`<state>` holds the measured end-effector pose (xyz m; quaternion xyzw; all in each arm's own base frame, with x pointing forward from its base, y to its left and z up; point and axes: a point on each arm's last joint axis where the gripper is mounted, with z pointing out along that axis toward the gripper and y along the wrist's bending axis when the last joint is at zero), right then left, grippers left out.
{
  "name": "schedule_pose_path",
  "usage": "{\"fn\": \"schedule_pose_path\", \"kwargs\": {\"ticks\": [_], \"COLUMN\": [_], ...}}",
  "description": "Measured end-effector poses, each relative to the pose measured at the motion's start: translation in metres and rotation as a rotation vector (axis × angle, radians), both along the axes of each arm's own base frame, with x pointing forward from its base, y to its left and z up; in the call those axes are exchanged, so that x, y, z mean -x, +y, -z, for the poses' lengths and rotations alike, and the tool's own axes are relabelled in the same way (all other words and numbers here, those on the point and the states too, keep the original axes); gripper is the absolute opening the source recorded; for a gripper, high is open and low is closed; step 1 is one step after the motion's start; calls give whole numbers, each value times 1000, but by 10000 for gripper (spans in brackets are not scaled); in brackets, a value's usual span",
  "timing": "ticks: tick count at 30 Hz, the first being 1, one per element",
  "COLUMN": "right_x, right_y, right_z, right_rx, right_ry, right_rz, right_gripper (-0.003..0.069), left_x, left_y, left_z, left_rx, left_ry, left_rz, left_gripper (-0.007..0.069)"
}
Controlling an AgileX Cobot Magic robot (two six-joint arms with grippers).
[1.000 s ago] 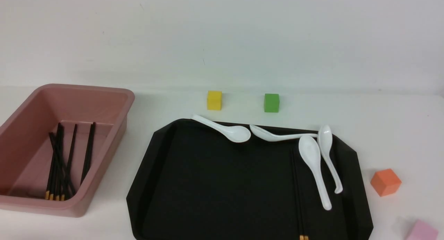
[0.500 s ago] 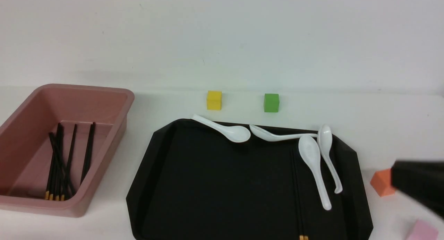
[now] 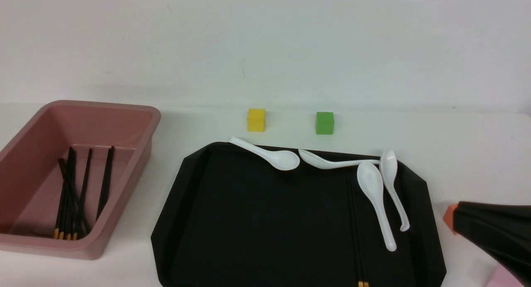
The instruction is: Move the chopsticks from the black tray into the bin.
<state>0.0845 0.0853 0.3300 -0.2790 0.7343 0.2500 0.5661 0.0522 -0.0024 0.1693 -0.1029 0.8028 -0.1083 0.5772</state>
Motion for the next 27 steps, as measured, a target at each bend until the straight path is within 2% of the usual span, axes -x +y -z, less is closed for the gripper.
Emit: {"fn": "schedule_pose_path", "kwargs": {"ticks": [17,22,25,27], "right_x": [0,2,0,0], "right_y": [0,-3,-12,-25], "right_z": [0,12,22,35], "right_rx": [-1,-1,15,-10], "right_ry": [-6,1,-16,10], "right_rz": [0,5,64,164], "right_gripper": [20,25,27,30], "left_x": [0,0,0,0], "left_y": [0,0,0,0], "left_z": [0,0,0,0], "left_rx": [0,0,0,0], "left_ry": [0,0,0,0], "left_rz": [0,0,0,0], "left_gripper": [239,239,239,239]}}
